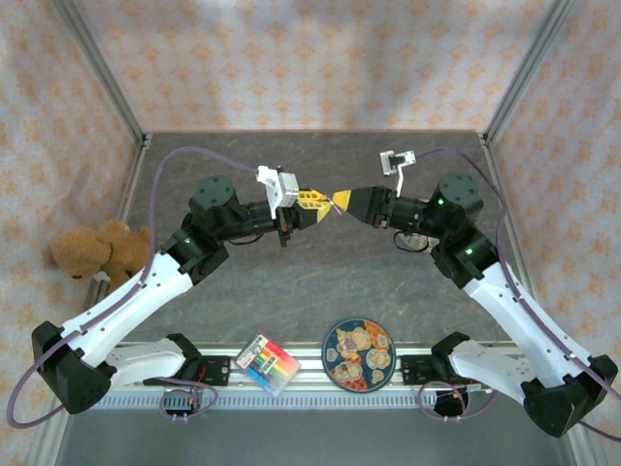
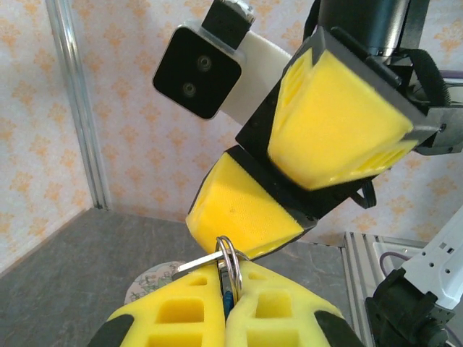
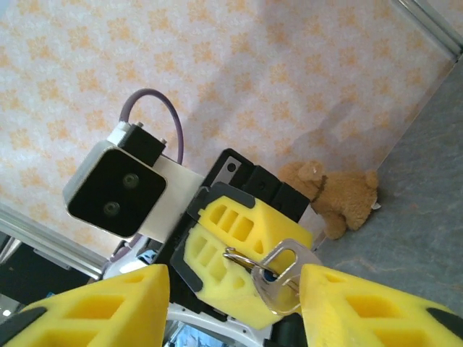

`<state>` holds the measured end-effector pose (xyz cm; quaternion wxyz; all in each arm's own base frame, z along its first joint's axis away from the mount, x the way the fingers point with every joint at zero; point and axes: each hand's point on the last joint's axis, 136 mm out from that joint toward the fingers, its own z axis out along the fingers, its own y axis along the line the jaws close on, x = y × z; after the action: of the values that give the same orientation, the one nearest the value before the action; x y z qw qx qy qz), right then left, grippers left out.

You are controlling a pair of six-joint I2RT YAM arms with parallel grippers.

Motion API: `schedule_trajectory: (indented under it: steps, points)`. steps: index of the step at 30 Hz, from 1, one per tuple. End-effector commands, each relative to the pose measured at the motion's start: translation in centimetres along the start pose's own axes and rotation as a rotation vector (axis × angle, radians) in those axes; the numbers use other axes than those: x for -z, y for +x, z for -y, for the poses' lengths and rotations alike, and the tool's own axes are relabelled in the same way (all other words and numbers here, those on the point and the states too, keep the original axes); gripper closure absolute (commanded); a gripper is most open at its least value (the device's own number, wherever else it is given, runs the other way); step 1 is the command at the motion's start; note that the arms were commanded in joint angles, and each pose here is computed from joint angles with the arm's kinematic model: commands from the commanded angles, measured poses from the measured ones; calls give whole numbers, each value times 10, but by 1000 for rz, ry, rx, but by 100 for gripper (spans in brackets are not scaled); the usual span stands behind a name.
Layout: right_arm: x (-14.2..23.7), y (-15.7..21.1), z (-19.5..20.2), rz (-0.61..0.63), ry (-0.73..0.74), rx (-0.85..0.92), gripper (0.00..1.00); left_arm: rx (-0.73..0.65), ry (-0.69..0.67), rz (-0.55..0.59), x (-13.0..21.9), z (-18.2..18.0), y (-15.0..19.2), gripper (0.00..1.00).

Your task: Remove the keys from the keyring

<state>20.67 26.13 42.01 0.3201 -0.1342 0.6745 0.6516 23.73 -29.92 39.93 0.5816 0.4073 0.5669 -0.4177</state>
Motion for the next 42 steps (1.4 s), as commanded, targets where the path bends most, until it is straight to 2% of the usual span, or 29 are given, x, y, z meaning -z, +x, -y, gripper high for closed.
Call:
schedule_trajectory:
  steps: [1, 4, 9, 14, 20, 24, 30, 31, 33, 35, 42]
  points:
    - [-1, -3, 7, 31, 26, 15, 37, -35, 4, 52, 4, 6, -14, 100]
    - [-5, 0, 15, 23, 23, 4, 28, -26, 20, 82, 7, 11, -22, 100]
    - [-10, 4, 0, -11, -109, -18, 28, -23, 42, 90, 11, 17, -28, 100]
    - [-4, 6, -23, -31, -213, -22, 39, -42, 20, 89, 13, 15, -27, 100]
    - [1, 9, -34, -39, -251, -38, 62, -48, 10, 95, 10, 11, -26, 100]
    - [2, 6, -34, -19, -247, -46, 59, -44, 15, 101, 10, 12, -27, 100]
    - [2, -1, -39, 6, -264, -53, 72, -54, 9, 96, 14, 14, -26, 100]
    - [2, -2, -39, 8, -259, -56, 71, -59, 2, 92, 14, 13, -26, 100]
    - [-2, -2, -32, 5, -226, -74, 60, -66, -4, 97, 16, 13, -27, 100]
    - [-5, 1, -26, -10, -204, -89, 60, -71, -8, 105, 16, 13, -28, 100]
    - [-15, 10, -31, -41, -220, -92, 73, -119, -60, 99, 18, 8, -25, 100]
